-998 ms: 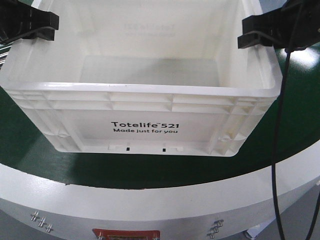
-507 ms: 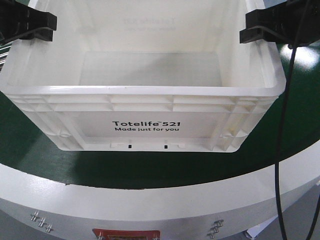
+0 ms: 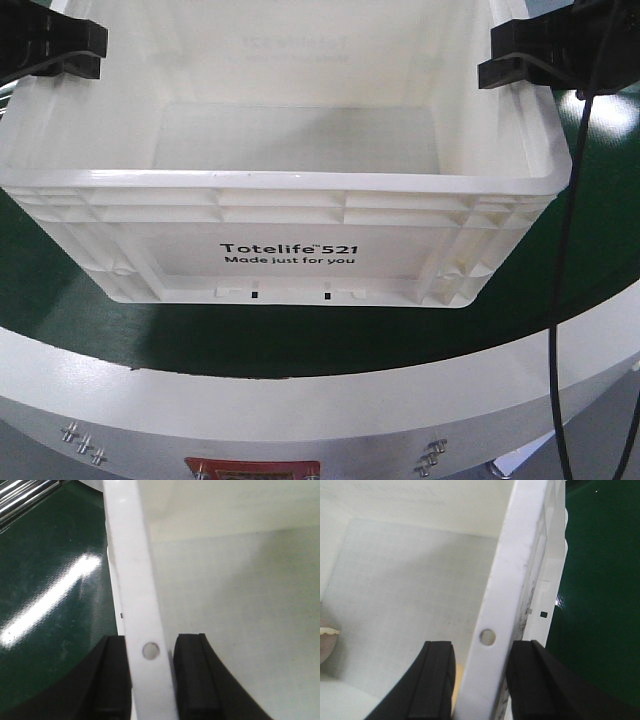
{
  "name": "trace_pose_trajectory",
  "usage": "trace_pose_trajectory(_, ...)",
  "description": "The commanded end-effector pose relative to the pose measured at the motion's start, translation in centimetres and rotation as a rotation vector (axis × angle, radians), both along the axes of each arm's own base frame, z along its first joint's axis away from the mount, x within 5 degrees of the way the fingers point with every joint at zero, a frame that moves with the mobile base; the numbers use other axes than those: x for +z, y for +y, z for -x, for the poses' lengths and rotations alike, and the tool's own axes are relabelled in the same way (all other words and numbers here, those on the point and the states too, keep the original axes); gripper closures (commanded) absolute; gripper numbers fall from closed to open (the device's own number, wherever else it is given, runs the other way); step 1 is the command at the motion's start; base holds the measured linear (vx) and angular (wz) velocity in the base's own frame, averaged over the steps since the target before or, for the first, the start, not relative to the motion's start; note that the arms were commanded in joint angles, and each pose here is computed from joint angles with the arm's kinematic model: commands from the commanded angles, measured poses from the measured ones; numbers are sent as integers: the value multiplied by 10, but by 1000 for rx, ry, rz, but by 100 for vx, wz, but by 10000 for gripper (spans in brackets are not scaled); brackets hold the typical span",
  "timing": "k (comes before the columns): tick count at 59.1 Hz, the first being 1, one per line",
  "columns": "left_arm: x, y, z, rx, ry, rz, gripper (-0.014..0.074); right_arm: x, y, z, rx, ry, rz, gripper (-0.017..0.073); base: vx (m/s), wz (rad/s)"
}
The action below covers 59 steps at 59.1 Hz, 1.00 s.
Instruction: Place moving items into box and shelve
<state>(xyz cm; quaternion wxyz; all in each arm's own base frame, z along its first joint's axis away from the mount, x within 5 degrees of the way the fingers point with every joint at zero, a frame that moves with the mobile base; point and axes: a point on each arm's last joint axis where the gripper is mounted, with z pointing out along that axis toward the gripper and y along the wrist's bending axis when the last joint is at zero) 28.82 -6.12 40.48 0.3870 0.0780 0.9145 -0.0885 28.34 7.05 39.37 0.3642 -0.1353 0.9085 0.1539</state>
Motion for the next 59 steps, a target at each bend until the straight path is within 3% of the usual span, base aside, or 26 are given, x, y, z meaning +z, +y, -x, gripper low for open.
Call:
trace_pose_trajectory(1,40,-7,12,-24,-214,124,610,42,9,13,18,-192,-153,572,0,0)
trace_pose_trajectory(33,41,-7,11,-20,-219,130,610,42,9,12,14,-200,-156,572,0,0)
trace_pose_trajectory(44,41,-7,11,11,-210,169,610,43,9,12,14,-199,-164,572,0,0)
trace_pose_trajectory(59,41,-7,11,11,-210,169,610,43,9,12,12,-197,-167,572,0,0)
